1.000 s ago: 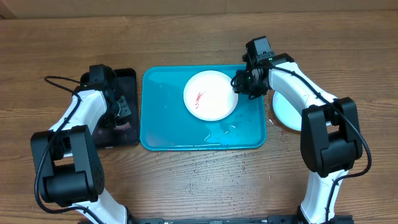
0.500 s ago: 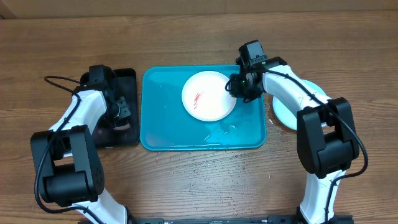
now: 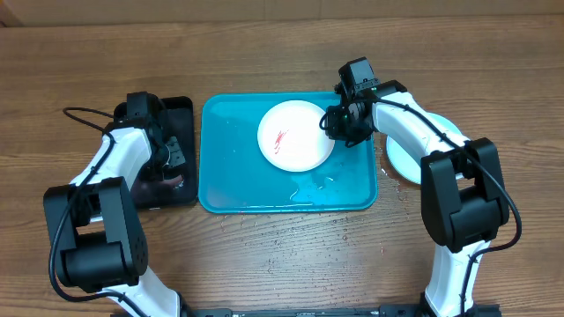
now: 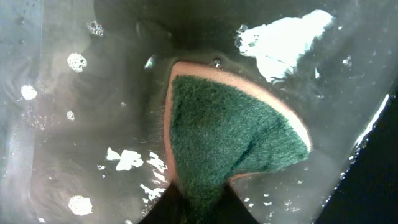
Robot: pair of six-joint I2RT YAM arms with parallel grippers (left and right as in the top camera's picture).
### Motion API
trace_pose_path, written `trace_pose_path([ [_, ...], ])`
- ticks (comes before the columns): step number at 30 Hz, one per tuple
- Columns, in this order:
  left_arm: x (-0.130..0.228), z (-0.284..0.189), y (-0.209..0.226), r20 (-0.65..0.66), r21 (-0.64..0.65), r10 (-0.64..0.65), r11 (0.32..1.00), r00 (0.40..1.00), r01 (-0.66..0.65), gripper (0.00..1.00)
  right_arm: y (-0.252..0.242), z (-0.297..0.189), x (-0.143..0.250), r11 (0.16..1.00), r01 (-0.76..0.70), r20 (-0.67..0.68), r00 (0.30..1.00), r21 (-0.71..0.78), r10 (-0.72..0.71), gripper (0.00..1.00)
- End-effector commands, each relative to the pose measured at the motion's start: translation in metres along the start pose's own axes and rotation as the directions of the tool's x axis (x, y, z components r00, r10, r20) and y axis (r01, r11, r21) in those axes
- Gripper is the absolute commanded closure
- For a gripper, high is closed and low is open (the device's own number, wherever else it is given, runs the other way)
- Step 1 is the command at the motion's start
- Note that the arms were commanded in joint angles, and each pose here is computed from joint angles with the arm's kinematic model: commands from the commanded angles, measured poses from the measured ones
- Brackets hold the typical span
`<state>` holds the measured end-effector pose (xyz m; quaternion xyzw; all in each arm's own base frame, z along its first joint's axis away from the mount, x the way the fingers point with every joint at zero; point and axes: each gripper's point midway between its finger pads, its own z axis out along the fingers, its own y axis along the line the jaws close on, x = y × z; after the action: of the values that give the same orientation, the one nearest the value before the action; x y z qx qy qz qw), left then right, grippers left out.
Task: Clean dirty plates on tray and stack at the side
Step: 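Pick up the sponge from the black tray with the left gripper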
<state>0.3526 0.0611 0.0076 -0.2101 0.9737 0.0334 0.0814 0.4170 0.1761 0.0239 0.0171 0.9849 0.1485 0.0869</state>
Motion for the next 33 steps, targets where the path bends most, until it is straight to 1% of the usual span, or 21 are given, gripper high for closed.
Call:
trace_pose_path([
  [1,0.001,0.001,0.005,-0.001,-0.012,-0.006,1.0,1.0,0.006,0.96,-0.002,0.004,0.007,1.0,-0.003,-0.024,1.0,0.008,0.003,0.8],
  [2,-0.002,0.001,0.007,0.01,-0.023,-0.004,1.0,1.0,0.005,0.96,-0.003,0.004,0.01,1.0,-0.007,-0.036,0.999,0.013,0.008,0.81],
  [7,-0.011,-0.01,0.009,0.041,-0.035,0.009,0.999,0.999,-0.008,0.96,-0.004,0.004,0.013,1.0,-0.012,-0.05,0.999,0.019,0.013,0.82],
  [8,-0.013,-0.013,0.008,0.048,-0.033,0.013,0.999,0.999,-0.012,0.96,-0.004,0.004,0.013,1.0,-0.013,-0.049,0.999,0.019,0.013,0.81],
  [9,-0.015,-0.016,0.008,0.055,-0.032,0.023,0.999,0.998,-0.021,0.95,-0.004,0.004,0.012,1.0,-0.012,-0.045,0.999,0.017,0.012,0.78],
  [10,-0.017,-0.018,0.007,0.061,-0.031,0.03,0.999,0.998,-0.028,0.88,-0.003,0.004,0.01,1.0,-0.01,-0.039,0.999,0.015,0.011,0.69],
  [11,-0.018,-0.018,0.007,0.063,-0.03,0.033,0.999,0.997,-0.031,0.72,-0.003,0.004,0.009,1.0,-0.009,-0.033,0.999,0.013,0.009,0.6],
  [12,-0.018,-0.018,0.007,0.062,-0.03,0.033,0.999,0.997,-0.032,0.61,-0.002,0.004,0.007,1.0,-0.008,-0.027,1.0,0.01,0.008,0.59],
  [14,-0.016,-0.018,0.007,0.057,-0.032,0.034,0.999,0.998,-0.032,0.53,-0.001,0.004,0.005,1.0,-0.005,-0.018,1.0,0.006,0.006,0.59],
  [18,-0.019,-0.018,0.007,0.067,-0.029,0.032,0.999,0.997,-0.03,0.45,0.001,0.004,0.0,1.0,0.0,0.003,1.0,-0.002,0.0,0.6],
  [20,-0.02,-0.018,0.006,0.074,-0.026,0.023,0.999,0.997,-0.022,0.44,0.001,0.005,-0.001,1.0,0.0,0.005,1.0,-0.003,0.0,0.61],
  [21,-0.021,-0.018,0.006,0.078,-0.025,0.02,1.0,0.997,-0.018,0.44,0.001,0.005,0.0,1.0,0.0,0.002,1.0,-0.003,0.0,0.64],
  [26,-0.016,-0.013,0.004,0.07,-0.011,0.02,1.0,0.997,-0.019,0.47,-0.005,0.016,0.008,0.999,-0.034,-0.038,0.999,0.014,0.035,0.69],
  [28,-0.013,-0.011,0.005,0.063,-0.013,0.016,1.0,0.998,-0.015,0.51,-0.006,0.018,0.009,0.999,-0.037,-0.043,0.998,0.017,0.038,0.71],
  [33,-0.01,-0.009,0.006,0.055,-0.015,0.015,1.0,0.998,-0.014,0.67,-0.006,0.018,0.008,0.999,-0.037,-0.038,0.999,0.015,0.037,0.87],
])
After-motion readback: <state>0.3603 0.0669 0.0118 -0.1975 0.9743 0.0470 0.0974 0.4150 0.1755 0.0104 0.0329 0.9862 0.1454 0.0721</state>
